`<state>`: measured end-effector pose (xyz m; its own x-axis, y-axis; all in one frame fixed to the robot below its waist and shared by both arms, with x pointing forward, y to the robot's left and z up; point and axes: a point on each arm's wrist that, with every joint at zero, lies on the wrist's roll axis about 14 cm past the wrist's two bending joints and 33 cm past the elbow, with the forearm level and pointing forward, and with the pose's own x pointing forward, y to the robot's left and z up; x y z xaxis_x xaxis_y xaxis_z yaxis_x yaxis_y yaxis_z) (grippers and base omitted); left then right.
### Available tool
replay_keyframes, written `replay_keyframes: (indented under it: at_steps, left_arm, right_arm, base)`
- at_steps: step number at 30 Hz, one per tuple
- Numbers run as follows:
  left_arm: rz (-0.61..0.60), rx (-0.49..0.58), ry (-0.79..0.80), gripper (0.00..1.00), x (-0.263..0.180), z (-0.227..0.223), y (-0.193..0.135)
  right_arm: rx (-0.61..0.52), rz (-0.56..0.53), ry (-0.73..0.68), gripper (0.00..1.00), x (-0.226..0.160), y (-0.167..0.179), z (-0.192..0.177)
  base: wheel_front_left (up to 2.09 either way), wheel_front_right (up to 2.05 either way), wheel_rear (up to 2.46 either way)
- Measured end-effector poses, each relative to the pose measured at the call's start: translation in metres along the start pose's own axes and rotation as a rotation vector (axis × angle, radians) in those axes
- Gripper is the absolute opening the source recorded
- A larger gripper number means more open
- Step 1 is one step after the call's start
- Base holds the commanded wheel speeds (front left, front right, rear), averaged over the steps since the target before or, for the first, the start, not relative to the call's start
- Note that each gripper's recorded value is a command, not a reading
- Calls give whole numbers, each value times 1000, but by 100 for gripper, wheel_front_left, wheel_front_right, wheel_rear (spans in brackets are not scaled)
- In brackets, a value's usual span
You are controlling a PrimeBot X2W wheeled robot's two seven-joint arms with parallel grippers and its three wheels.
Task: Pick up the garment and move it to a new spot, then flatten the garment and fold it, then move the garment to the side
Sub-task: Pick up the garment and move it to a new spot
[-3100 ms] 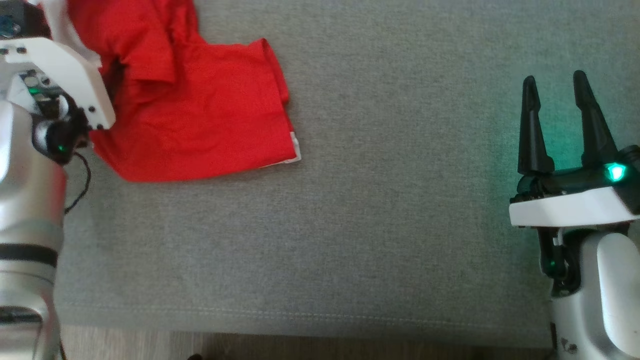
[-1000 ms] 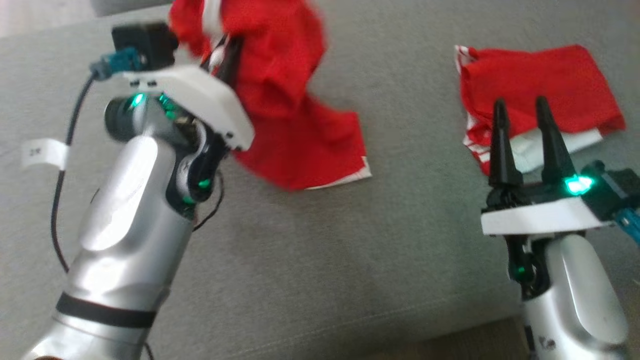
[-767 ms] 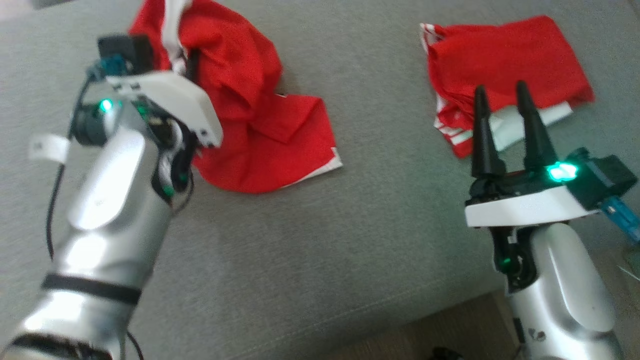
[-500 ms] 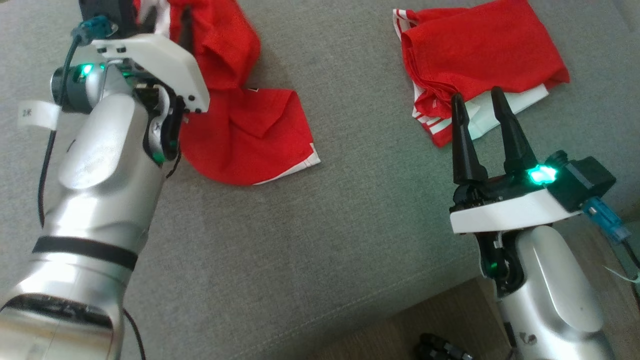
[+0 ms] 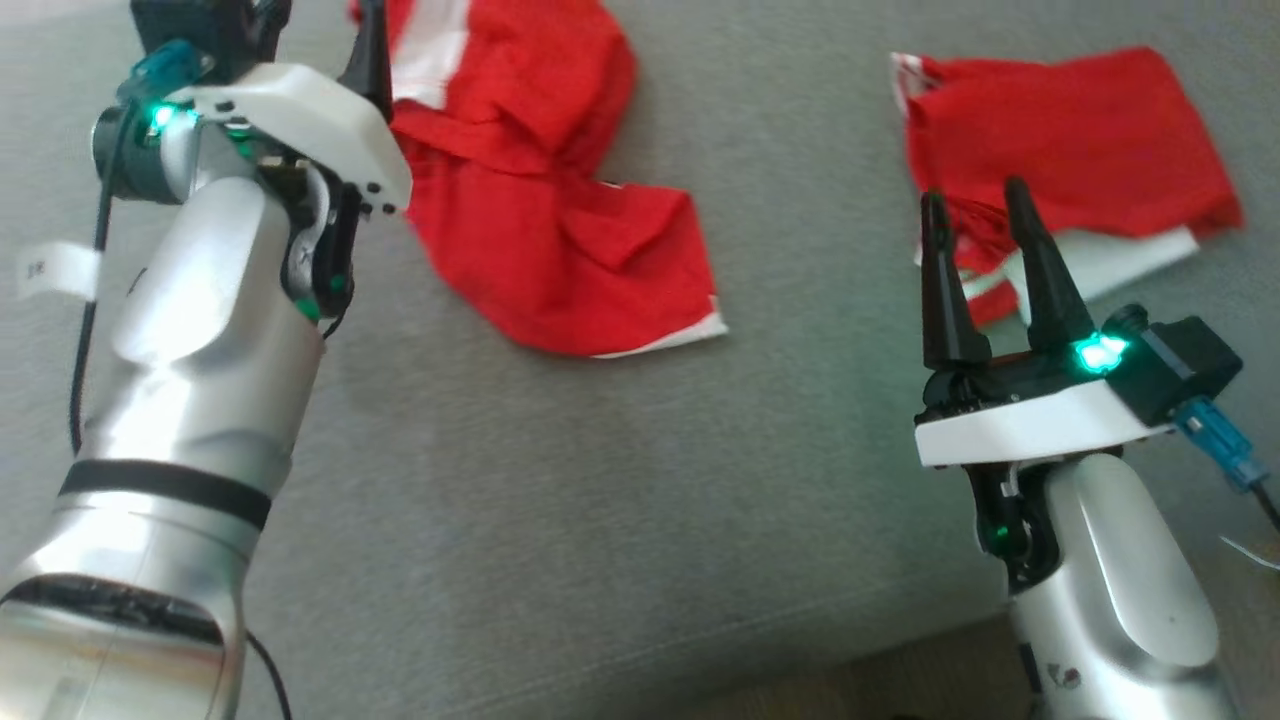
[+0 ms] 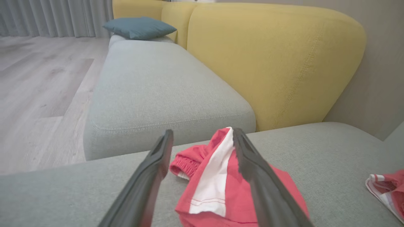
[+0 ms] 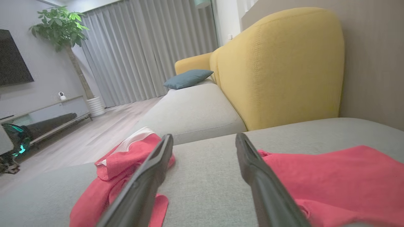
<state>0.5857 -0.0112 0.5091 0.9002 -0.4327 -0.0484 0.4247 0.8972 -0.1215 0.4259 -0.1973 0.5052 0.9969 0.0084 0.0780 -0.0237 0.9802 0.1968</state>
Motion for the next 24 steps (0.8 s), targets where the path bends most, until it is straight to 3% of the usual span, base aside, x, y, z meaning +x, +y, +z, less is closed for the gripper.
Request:
replay_keyframes:
  at_steps: [6, 11, 19, 24]
  left_arm:
    - [64, 41, -57, 100, -42, 16, 36]
    - [151, 73, -77, 100, -104, 12, 61]
    - [288, 15, -166, 100, -185, 17, 62]
    - [308, -8, -175, 100, -208, 10, 51]
  right_arm:
    - [13, 61, 13, 100, 3, 23, -7]
    - [28, 108, 8, 100, 2, 43, -6]
    - [41, 162, 31, 100, -10, 64, -8]
    - [39, 178, 46, 100, -12, 70, -11]
  base:
    - [0, 0, 0]
    - [0, 0, 0]
    - [0, 0, 0]
    - [0, 0, 0]
